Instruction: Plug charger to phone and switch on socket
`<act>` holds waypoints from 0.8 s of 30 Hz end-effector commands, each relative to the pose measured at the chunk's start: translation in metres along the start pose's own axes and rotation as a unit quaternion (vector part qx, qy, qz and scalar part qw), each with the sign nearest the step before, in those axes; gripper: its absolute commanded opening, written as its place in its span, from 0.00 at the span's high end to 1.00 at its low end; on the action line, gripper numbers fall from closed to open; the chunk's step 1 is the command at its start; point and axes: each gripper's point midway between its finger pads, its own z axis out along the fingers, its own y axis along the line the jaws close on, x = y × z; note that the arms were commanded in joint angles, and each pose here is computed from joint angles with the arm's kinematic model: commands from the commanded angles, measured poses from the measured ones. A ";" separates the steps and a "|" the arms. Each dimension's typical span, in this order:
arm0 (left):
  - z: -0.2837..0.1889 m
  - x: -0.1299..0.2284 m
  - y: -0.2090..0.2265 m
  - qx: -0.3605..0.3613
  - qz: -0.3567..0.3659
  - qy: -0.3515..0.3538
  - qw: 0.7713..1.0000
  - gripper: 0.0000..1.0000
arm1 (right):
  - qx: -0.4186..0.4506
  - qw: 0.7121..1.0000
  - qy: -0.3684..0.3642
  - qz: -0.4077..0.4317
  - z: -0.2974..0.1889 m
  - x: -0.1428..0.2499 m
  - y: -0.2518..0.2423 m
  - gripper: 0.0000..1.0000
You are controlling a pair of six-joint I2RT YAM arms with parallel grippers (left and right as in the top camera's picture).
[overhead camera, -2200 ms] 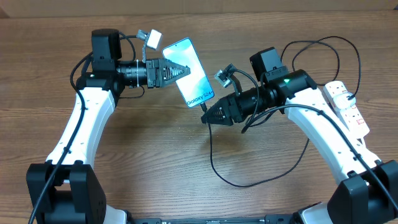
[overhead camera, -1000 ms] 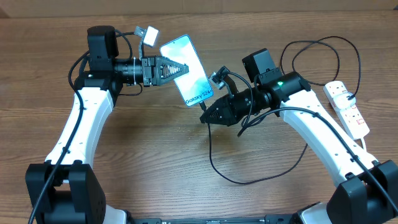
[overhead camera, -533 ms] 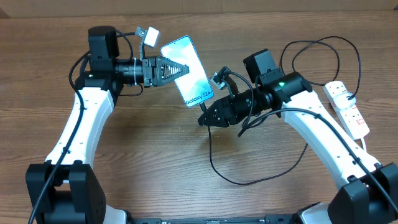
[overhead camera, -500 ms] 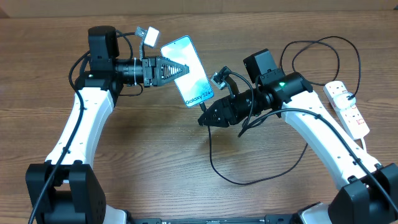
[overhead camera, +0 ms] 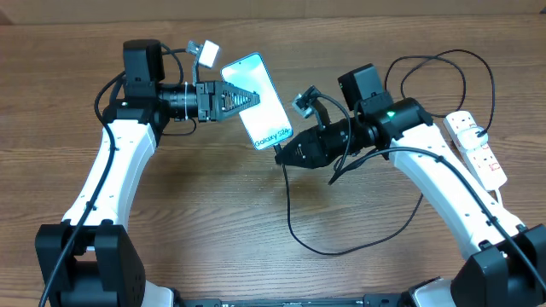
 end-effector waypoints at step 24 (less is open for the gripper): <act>0.001 -0.003 -0.014 0.015 0.037 0.004 0.999 0.96 | -0.017 1.000 -0.016 -0.014 -0.011 -0.005 0.013 0.73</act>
